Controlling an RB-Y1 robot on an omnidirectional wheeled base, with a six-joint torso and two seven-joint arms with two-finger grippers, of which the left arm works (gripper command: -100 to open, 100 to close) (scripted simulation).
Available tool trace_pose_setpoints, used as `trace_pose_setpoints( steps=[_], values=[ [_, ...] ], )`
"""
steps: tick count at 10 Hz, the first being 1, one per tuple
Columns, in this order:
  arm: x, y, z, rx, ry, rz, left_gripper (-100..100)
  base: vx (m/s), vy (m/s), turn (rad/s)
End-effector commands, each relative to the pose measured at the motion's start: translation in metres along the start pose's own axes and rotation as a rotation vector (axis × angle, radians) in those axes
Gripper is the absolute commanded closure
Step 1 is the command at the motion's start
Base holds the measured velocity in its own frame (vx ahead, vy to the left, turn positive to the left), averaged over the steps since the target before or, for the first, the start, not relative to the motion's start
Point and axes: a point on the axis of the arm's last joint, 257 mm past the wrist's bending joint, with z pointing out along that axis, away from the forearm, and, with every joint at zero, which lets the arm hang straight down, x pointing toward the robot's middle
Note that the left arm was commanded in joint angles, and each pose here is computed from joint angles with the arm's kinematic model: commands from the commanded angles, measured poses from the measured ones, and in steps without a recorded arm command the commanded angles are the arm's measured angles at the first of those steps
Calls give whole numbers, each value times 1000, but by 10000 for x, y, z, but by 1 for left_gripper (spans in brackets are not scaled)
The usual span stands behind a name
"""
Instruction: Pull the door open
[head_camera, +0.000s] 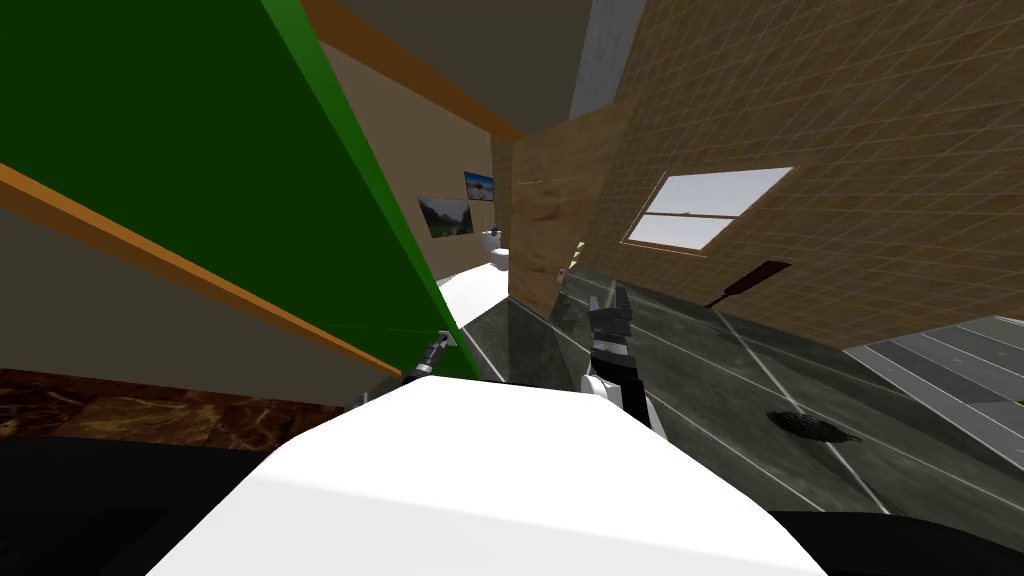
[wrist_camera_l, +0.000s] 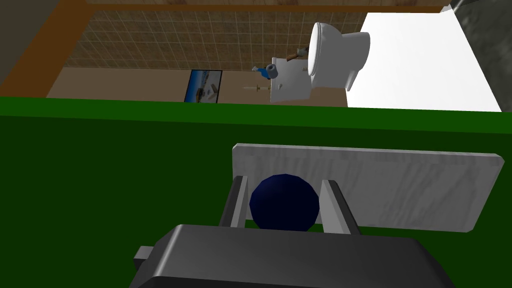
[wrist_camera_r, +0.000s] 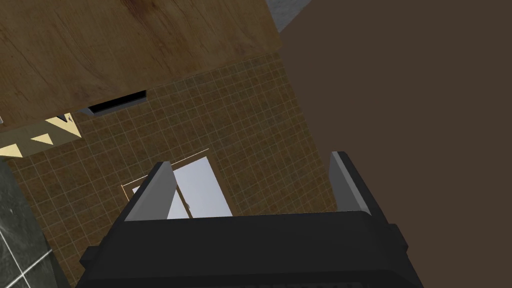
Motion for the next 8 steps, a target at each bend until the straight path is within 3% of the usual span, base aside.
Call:
trace_pose_setpoints(
  steps=[1, 4, 5, 8],
  values=[
    [51, 29, 108, -8, 1, -1, 100, -187, 65, -109],
    [88, 3, 336, -8, 4, 0, 100, -195, 63, -86],
    [98, -6, 395, -7, 4, 0, 100, -51, 60, 119],
    [103, -10, 422, -7, 5, 1, 100, -2, 5, 13]
  ],
)
